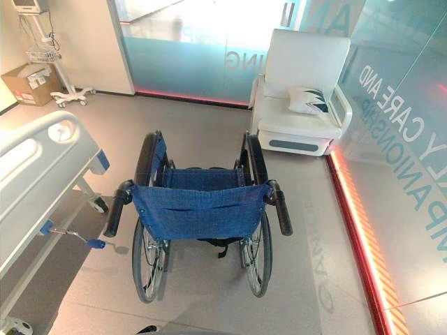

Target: Push the wheelchair next to the bed

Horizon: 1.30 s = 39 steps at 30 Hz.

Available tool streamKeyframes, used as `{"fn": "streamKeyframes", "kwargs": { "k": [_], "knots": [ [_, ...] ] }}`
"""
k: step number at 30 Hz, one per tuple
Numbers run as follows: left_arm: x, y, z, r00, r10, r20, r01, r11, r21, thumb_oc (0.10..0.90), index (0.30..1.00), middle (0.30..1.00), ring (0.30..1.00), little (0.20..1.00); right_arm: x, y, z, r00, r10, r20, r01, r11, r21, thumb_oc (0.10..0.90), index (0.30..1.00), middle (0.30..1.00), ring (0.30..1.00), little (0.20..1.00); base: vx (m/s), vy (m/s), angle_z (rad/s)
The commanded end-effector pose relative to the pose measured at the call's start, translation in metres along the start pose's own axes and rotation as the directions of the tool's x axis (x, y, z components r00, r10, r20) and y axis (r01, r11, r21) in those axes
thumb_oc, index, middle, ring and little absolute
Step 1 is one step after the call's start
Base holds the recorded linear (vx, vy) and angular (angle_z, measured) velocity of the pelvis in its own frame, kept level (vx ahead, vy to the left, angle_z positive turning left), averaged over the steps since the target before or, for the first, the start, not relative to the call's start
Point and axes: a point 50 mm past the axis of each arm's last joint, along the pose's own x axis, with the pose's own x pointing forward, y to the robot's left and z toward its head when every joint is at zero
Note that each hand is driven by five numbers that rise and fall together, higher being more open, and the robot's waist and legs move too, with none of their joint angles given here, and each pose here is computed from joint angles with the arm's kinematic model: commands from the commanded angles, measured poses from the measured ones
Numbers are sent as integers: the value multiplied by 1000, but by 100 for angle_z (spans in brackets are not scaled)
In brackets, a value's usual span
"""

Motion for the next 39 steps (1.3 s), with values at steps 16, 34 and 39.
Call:
{"fn": "streamKeyframes", "kwargs": {
  "k": [16,34,39],
  "knots": [
    [1,-20,6,999,-32,-43,31,999,-6,800,900,900,900,900,1,7,0,997,67,-38,-69,996,-51,800,900,900,900,900,0,0,0],
    [-2,-7,33,991,-57,119,65,996,-63,800,900,900,900,900,-5,-17,31,993,-57,107,36,981,191,800,900,900,900,900,3,-5,1],
    [-11,19,59,971,-15,238,66,977,-204,800,900,900,900,900,-17,-57,54,957,-198,214,112,926,360,800,900,900,900,900,0,0,0]
  ]
}}
